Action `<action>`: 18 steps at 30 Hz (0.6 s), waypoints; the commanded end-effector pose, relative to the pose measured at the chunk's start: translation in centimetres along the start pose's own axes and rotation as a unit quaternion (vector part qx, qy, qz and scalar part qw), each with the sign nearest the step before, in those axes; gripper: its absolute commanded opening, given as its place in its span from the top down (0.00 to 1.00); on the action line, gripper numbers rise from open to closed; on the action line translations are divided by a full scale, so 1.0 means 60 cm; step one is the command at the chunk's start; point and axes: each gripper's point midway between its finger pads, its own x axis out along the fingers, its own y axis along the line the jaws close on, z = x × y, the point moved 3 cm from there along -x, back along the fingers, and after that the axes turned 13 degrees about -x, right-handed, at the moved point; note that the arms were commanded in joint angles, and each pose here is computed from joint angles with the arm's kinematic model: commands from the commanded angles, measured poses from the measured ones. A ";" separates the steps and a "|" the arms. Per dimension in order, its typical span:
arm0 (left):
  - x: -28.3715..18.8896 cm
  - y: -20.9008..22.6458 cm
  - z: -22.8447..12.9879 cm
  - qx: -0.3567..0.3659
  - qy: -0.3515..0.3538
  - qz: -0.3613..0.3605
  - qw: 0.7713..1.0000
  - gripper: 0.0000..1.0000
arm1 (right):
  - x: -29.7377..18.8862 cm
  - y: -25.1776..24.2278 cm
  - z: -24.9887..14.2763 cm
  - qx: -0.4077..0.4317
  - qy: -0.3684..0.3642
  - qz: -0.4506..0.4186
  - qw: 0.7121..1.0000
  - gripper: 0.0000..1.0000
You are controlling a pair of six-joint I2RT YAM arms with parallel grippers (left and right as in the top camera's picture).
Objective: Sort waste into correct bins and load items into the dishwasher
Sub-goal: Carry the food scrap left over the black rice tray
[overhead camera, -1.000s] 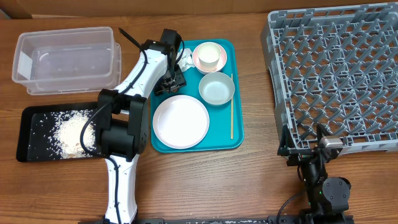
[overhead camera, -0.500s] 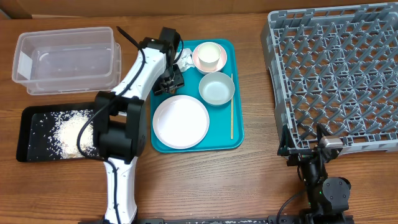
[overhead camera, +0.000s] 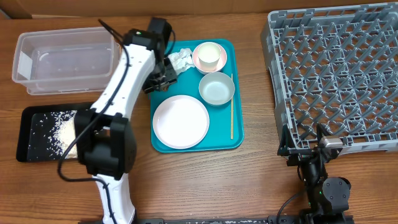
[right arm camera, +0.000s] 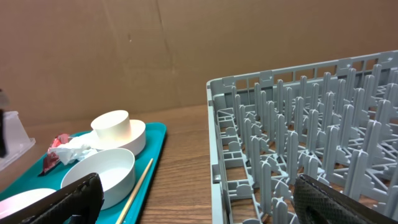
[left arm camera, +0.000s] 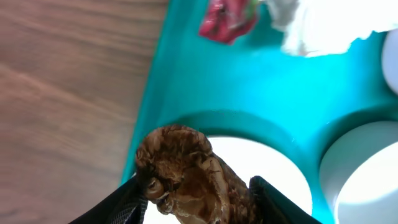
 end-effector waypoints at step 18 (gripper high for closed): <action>-0.070 0.306 0.153 -0.219 0.000 0.047 0.975 0.45 | 0.001 -0.001 -0.004 -0.003 0.000 -0.003 1.000 0.00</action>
